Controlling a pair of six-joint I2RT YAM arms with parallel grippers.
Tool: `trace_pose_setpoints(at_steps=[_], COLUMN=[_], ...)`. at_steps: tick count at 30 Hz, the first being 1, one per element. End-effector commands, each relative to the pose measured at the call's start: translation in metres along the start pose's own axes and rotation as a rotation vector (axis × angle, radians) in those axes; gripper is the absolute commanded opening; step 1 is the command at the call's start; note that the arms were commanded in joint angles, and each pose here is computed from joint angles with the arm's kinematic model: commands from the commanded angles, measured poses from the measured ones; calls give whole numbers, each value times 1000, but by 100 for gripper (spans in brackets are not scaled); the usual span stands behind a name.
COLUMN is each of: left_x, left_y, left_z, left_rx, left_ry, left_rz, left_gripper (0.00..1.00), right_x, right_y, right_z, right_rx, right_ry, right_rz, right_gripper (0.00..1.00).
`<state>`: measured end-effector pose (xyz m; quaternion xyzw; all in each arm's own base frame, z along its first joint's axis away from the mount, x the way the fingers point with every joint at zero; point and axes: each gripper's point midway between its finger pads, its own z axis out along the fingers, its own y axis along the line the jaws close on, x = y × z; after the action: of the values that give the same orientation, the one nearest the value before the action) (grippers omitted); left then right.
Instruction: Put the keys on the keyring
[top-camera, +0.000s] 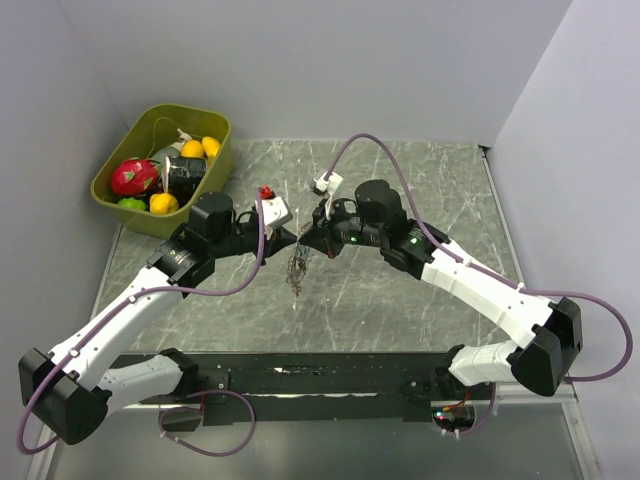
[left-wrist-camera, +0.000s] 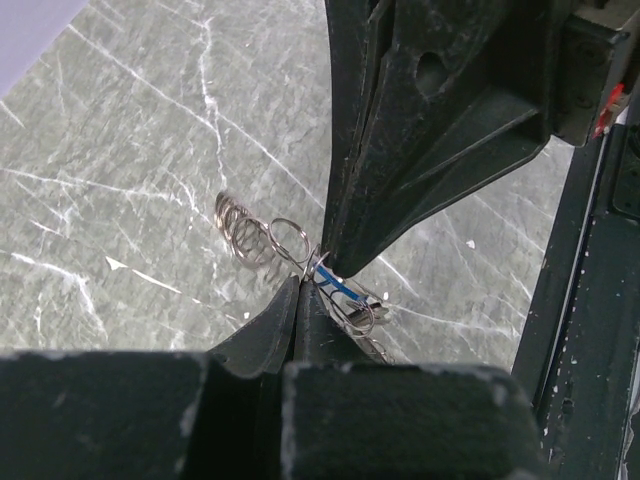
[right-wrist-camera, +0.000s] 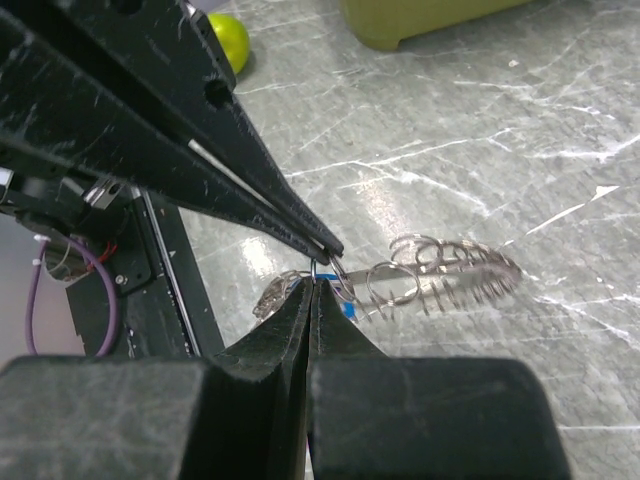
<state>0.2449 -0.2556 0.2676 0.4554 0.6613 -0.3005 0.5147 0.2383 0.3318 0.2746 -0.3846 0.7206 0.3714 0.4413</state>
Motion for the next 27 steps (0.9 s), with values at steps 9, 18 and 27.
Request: trace_pose_setpoints(at_steps=[9,18,27], left_x=[-42,-47,-51], left_y=[1,-2,-8], left_z=[-12,-14,-18], left_rx=[-20,-17,5], left_ry=[-119,-147,-186], left_rz=[80,90,107], left_gripper=[1,1,1], right_x=[-17,-11,-8], right_y=[-7,-11,-12], right_z=[-4,-8,-10], right_rx=[61,88,83], right_ry=[-43,-42,-53], right_rz=[-7,11,31], right_gripper=[0,0,0])
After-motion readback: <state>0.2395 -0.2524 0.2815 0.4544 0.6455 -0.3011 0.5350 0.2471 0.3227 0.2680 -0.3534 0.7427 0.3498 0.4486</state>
